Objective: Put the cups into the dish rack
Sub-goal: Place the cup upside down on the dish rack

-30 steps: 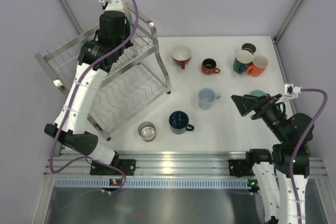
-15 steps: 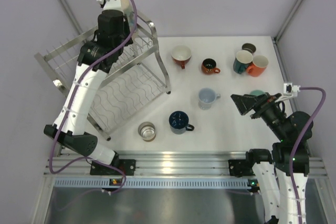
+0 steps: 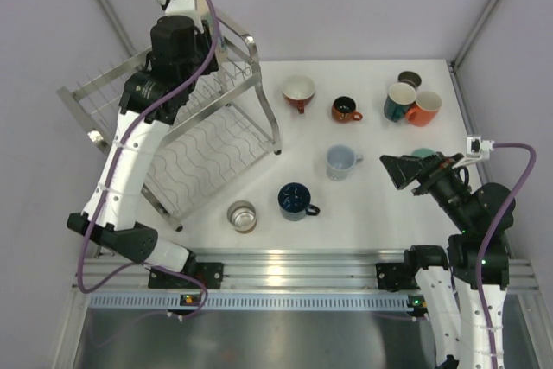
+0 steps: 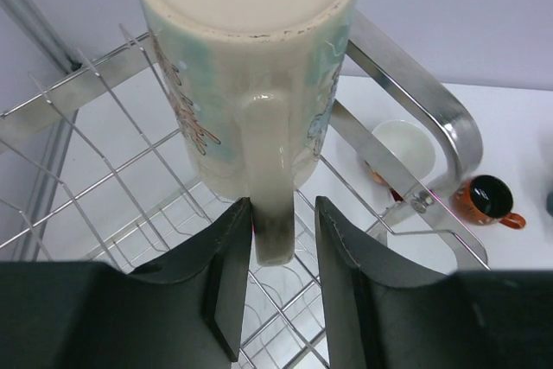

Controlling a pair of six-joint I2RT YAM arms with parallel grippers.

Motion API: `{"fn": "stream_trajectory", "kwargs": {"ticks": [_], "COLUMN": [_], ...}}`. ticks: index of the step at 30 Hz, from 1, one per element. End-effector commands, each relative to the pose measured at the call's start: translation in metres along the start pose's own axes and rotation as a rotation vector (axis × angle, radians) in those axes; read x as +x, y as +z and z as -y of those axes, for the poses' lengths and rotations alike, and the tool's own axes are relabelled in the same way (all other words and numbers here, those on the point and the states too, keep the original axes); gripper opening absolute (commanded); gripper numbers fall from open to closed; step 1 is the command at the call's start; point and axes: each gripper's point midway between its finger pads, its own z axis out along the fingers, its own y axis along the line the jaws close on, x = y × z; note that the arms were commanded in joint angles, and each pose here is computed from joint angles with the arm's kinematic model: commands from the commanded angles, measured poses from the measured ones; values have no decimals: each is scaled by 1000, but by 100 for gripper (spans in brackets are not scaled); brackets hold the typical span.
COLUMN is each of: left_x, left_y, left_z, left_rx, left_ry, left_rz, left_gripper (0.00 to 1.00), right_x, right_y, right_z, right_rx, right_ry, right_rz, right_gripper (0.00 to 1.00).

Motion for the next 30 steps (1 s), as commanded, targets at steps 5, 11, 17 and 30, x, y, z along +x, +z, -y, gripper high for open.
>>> {"fn": "stream_trajectory", "kwargs": {"ticks": [5,11,17,30], "left_x": [-18,-19,-27,-53], "left_y": [-19,-21,-29,-74], "left_z": [34,47,48,49], "left_rx": [225,302,318,412], "left_ry": [-23,-21,-22,-77], "left_rz": [48,52,86,184], "left_gripper": [40,42,52,98], "right_x": [0,-1,0,2], "right_y": [0,-3,-4,1], "right_z": [-2,-3,2,33], "right_rx": [-7,-2,21,190], "right_ry": [-16,-28,-23,37], "right_rz": [-2,2,1,-20], "right_gripper": [99,99,99,99]}}
